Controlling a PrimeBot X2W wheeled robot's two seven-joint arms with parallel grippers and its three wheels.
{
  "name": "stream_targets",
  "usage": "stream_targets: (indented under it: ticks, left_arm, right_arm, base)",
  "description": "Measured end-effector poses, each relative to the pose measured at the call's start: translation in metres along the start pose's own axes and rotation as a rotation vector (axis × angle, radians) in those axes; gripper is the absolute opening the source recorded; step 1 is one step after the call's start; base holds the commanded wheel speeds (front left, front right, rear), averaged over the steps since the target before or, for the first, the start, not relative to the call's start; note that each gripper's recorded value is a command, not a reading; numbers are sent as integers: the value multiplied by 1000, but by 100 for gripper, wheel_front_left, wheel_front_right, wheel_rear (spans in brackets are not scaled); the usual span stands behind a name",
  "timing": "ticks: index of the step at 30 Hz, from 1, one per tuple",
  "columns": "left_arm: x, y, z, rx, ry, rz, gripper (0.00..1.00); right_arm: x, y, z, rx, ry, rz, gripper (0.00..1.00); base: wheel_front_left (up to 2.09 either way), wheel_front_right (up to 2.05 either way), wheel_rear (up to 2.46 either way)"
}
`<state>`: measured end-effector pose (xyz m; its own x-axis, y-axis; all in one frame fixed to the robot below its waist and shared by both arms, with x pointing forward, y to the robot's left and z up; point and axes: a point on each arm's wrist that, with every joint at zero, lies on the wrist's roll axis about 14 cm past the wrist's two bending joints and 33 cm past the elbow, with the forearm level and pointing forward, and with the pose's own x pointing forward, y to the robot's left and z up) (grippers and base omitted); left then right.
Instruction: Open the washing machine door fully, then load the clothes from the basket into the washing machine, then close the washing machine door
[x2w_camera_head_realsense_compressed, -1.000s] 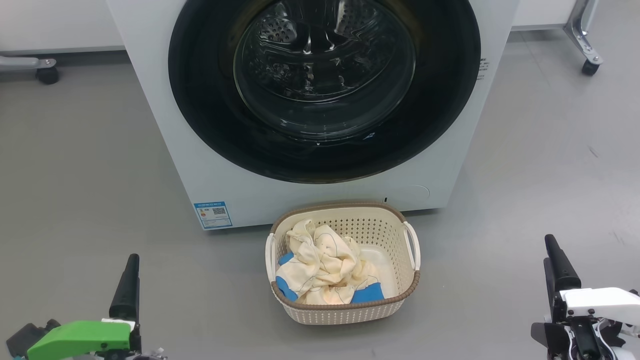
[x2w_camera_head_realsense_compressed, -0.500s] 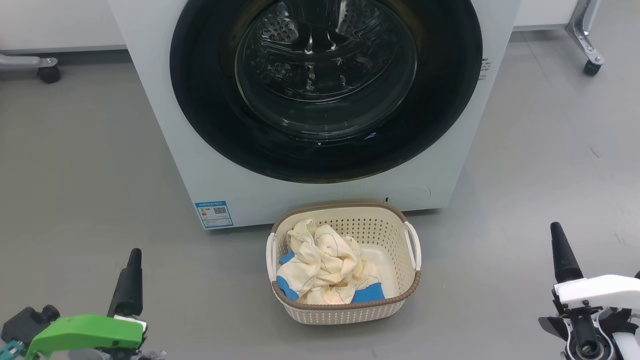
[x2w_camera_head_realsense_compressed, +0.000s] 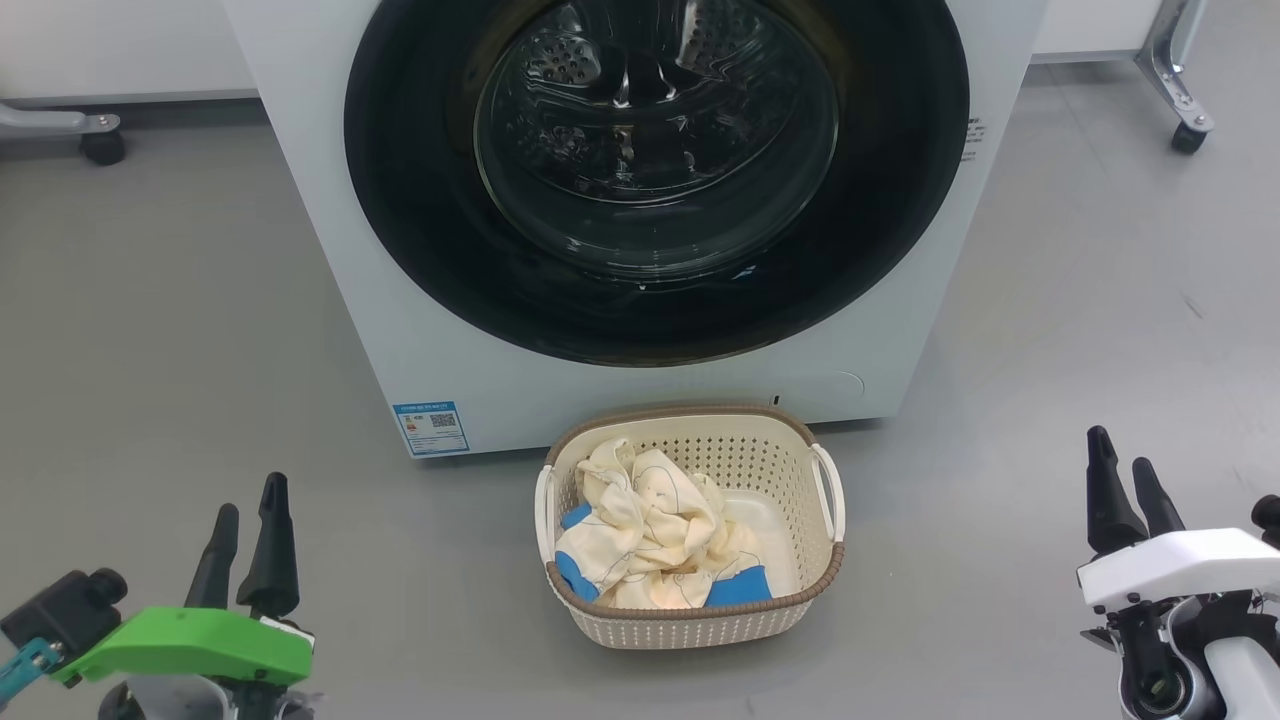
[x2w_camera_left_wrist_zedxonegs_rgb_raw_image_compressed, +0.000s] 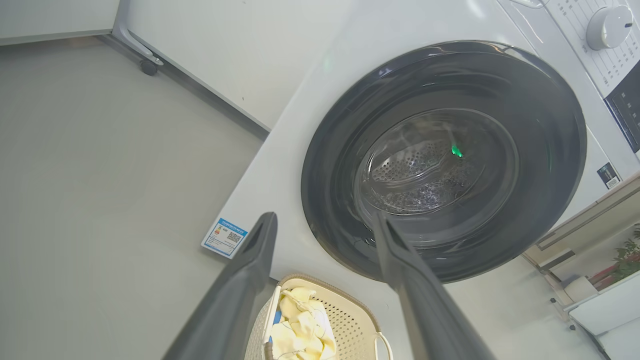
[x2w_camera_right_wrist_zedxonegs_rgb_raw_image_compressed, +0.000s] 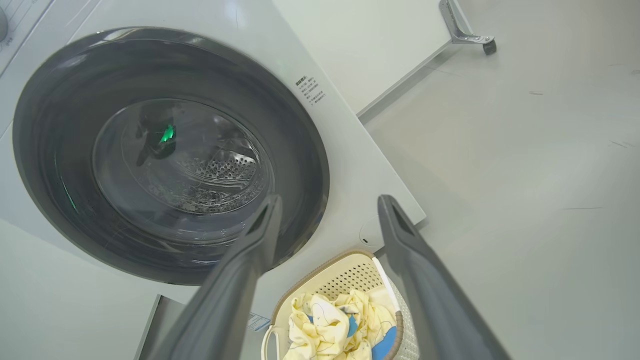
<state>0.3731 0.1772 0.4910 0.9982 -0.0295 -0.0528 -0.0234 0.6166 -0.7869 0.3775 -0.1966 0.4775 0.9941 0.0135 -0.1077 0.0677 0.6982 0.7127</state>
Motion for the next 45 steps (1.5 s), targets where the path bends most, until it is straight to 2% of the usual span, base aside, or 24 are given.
stream_targets:
  ticks: [12,16,45]
  left_arm:
    - [0,-11,3,294,-24,-32,100]
    - [-1,-16,4,362,-36,-43,100]
    - [-6,-30,-7,744,-84,-110,100]
  right_arm:
    - [0,2,-8,-302,23,8,100]
    - [2,8,-11,-377,23,29,100]
    - [2,35,-18,-794,-45,146,100]
  base:
    - [0,0,0]
    - [0,0,0]
    - [0,0,0]
